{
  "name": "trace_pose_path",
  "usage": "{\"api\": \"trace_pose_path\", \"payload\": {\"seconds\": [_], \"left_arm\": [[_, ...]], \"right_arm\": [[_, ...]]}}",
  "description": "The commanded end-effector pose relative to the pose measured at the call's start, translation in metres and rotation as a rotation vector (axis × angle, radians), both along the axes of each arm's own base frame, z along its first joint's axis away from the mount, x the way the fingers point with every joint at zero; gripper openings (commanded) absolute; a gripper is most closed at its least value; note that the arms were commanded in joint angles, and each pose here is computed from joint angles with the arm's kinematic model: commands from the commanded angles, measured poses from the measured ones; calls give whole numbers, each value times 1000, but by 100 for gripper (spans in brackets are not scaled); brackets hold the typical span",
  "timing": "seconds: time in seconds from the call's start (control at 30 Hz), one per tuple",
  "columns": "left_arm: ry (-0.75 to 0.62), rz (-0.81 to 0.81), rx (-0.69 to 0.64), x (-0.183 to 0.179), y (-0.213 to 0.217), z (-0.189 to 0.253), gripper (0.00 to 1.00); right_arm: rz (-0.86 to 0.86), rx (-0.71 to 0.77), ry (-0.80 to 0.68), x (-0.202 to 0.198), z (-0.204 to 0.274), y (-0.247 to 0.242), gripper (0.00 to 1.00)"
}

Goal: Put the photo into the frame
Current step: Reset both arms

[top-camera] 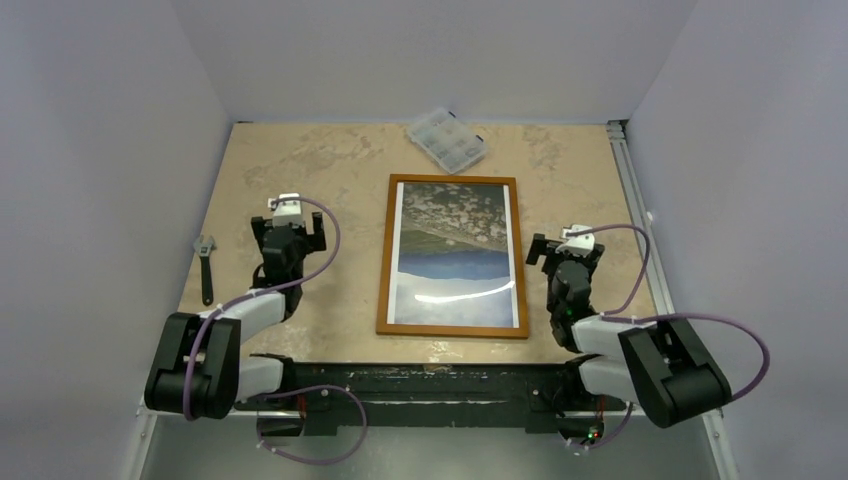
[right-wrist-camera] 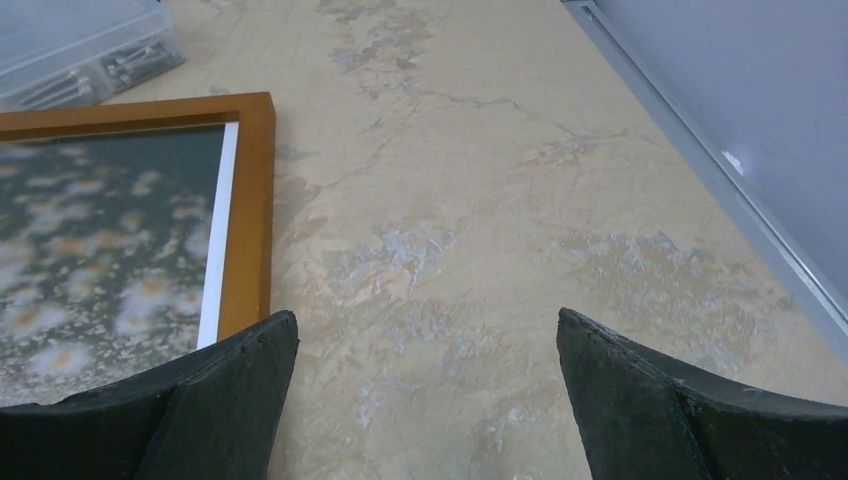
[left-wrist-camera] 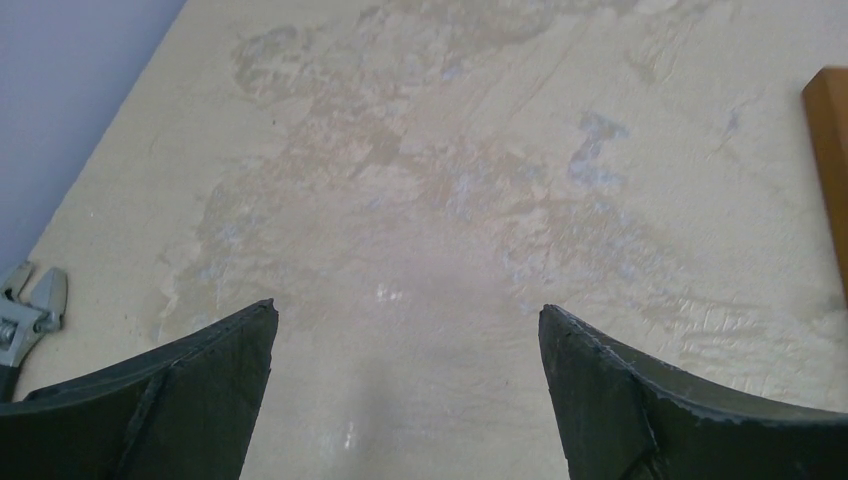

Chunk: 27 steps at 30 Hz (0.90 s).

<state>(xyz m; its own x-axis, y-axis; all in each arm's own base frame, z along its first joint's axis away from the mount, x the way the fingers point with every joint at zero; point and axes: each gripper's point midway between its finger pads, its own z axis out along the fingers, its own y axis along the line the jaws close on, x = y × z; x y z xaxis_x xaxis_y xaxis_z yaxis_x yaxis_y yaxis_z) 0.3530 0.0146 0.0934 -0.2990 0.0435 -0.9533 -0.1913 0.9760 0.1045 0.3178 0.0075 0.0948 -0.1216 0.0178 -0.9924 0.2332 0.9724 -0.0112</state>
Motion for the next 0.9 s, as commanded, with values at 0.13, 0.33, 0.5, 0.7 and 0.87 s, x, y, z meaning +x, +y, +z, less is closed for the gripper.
{"api": "trace_pose_path", "payload": {"seconds": [0.13,0.33,0.5,0.7,0.87], "left_arm": [[-132,-59,-6,31,-6,34,100],[-139,-49,-9,30,-4,35,100],[-132,-52,-10,31,-4,34,100],[-131,-49,-11,32,-4,35,100],[-157,-76,-16,29,-7,36,100]], "right_arm": [[-22,-64,-173,31,40,-1,98],[-78,17,-118,47,16,-22,98],[-74,31,-81,63,15,-30,99],[-82,48,-54,61,10,-30,99],[-80,45,-66,61,11,-30,99]]}}
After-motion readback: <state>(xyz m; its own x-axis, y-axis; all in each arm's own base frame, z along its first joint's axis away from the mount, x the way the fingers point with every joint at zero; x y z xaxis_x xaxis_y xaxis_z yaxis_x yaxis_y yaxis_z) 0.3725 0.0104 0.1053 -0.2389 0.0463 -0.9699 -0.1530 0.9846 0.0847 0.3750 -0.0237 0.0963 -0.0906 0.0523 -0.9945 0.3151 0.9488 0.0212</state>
